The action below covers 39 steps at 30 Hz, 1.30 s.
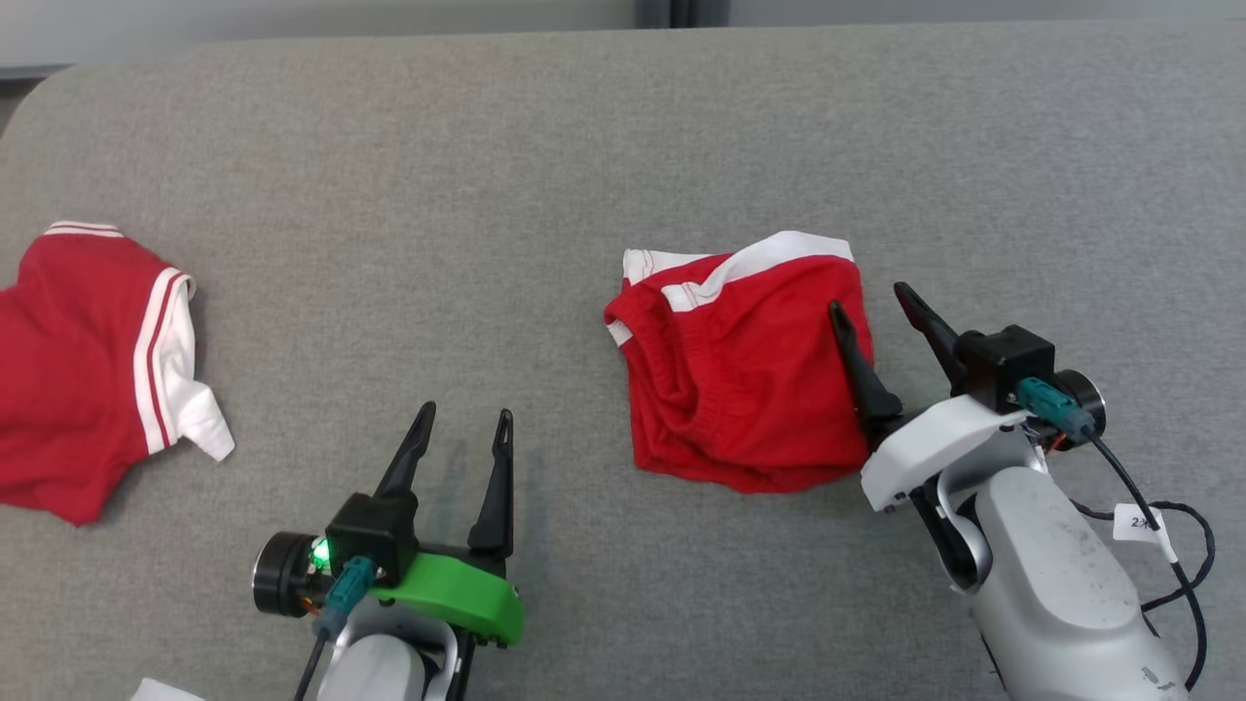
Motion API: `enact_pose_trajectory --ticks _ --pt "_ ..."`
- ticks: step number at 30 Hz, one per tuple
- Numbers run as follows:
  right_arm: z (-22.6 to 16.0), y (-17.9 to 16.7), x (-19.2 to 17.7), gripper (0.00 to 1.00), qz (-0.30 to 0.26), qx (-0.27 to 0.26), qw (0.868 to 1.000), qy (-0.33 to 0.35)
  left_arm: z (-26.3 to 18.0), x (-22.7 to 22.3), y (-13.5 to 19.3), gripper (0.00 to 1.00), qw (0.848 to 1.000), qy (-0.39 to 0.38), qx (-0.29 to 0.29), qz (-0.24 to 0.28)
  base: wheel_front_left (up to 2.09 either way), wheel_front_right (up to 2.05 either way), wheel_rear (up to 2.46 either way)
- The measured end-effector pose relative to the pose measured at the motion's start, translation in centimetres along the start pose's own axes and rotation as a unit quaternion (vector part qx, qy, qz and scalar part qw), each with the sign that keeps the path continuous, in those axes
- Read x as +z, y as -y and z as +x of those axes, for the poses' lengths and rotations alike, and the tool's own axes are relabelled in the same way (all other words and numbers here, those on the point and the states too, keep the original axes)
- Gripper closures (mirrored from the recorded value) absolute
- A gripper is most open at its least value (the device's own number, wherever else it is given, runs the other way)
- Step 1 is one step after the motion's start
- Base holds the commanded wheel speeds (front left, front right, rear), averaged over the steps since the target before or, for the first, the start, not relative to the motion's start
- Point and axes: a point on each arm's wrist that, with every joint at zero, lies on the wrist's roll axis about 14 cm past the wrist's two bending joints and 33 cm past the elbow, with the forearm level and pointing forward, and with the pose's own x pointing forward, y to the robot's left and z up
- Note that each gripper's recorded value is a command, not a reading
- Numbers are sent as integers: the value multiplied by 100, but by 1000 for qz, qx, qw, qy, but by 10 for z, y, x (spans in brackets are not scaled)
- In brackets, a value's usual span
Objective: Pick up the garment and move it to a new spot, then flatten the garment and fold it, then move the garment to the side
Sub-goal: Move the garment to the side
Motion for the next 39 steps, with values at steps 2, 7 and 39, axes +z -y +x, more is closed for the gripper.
enact_pose_trajectory --ticks 2,7,39 --pt "3 0 -15 0 6 -1 1000 -19 1 -2 -4 0 1000 -3 5 -2 0 0 0" --pt "3 0 -54 0 32 -6 997 -70 3 -10 -14 0 1000 -14 19 -5 0 0 0" --pt "-121 118 -27 100 68 -212 974 -41 26 0 169 0 962 7 -274 -16 0 0 0"
